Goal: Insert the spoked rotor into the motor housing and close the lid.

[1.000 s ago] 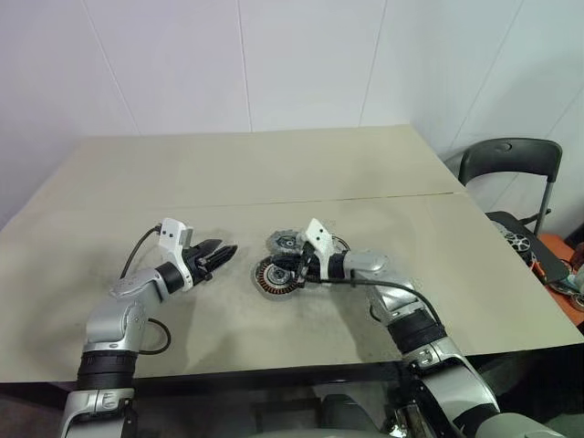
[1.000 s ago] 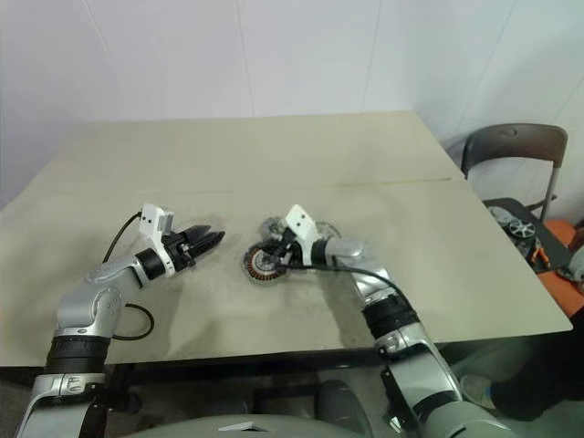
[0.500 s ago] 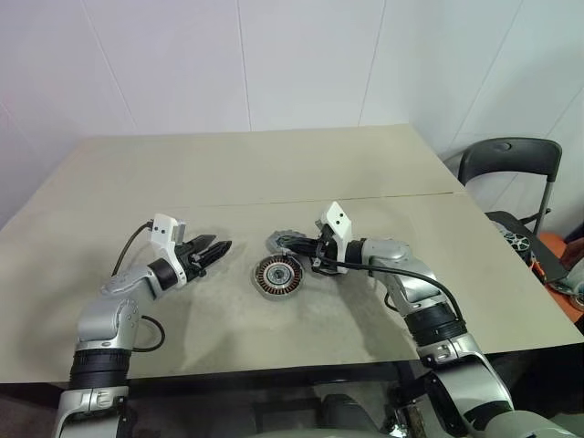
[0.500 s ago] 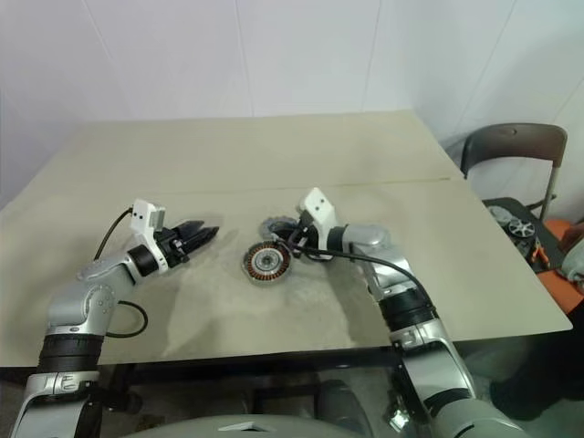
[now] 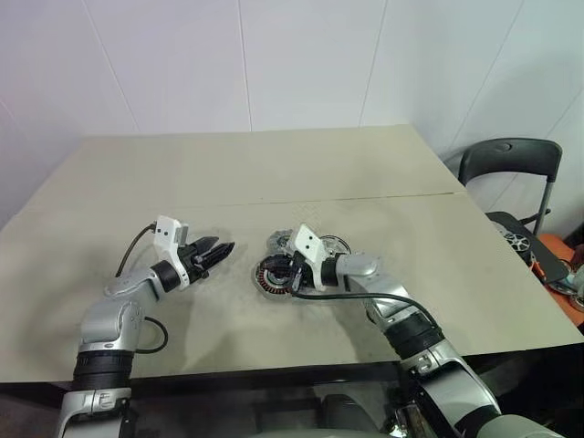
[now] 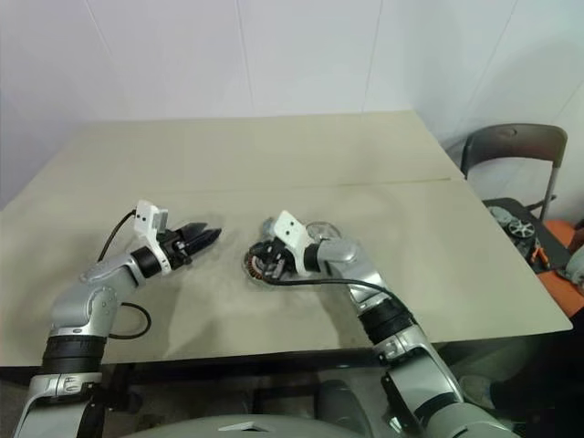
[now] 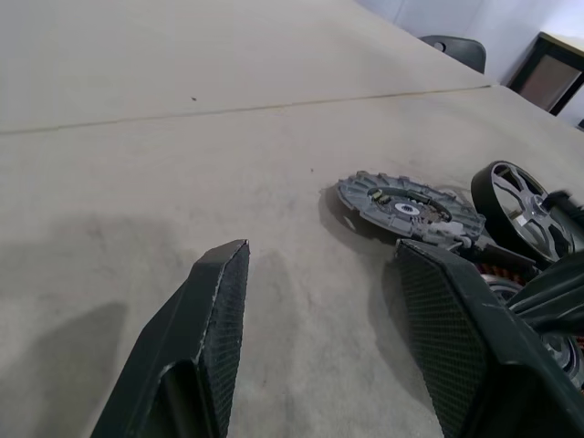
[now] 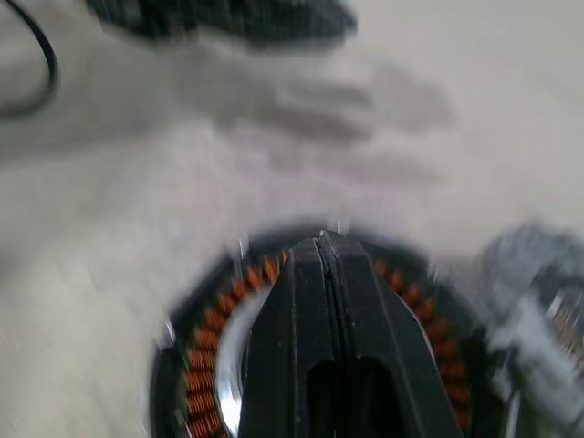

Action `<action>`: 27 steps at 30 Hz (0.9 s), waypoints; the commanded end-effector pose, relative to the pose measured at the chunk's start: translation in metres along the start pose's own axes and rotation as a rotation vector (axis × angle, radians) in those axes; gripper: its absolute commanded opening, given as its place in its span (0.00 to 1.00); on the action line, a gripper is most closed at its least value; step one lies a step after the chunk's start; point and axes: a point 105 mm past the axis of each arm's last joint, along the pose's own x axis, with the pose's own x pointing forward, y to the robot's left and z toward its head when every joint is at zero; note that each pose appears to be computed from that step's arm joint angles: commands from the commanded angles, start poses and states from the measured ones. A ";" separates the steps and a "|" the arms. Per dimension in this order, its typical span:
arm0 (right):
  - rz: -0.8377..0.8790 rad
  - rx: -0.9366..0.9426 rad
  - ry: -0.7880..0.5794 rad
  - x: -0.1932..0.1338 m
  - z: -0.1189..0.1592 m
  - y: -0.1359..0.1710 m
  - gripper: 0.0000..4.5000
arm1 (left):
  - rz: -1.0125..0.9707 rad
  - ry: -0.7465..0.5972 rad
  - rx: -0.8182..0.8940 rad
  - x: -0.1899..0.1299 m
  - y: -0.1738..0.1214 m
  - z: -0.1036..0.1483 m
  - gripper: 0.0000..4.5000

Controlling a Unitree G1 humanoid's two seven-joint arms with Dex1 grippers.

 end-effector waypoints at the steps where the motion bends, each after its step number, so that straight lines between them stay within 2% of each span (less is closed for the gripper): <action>1: -0.038 -0.054 0.084 -0.001 -0.022 -0.005 0.01 | -0.012 -0.039 0.038 0.000 -0.005 0.014 0.61; 5: -0.057 0.014 0.044 -0.005 -0.020 -0.007 0.01 | -0.013 -0.037 0.037 0.001 -0.006 0.013 0.61; 7: -0.055 0.055 -0.011 -0.007 -0.008 -0.007 0.01 | -0.013 -0.034 0.037 0.001 -0.006 0.013 0.61; 10: 0.001 0.194 -0.165 -0.012 0.025 -0.003 0.01 | -0.015 -0.032 0.037 0.002 -0.006 0.012 0.61; 16: 0.005 0.285 -0.263 -0.020 0.053 -0.012 0.01 | -0.019 -0.033 0.039 0.005 -0.006 0.014 0.61; 18: -0.016 0.276 -0.256 -0.019 0.053 -0.016 0.01 | -0.021 -0.033 0.039 0.006 -0.006 0.014 0.61; 24: -0.055 0.082 -0.023 -0.009 0.004 -0.008 0.01 | -0.026 -0.041 0.038 0.005 -0.008 0.015 0.61; 27: -0.051 0.064 0.008 -0.008 -0.006 -0.004 0.01 | -0.025 -0.045 0.038 0.005 -0.009 0.016 0.61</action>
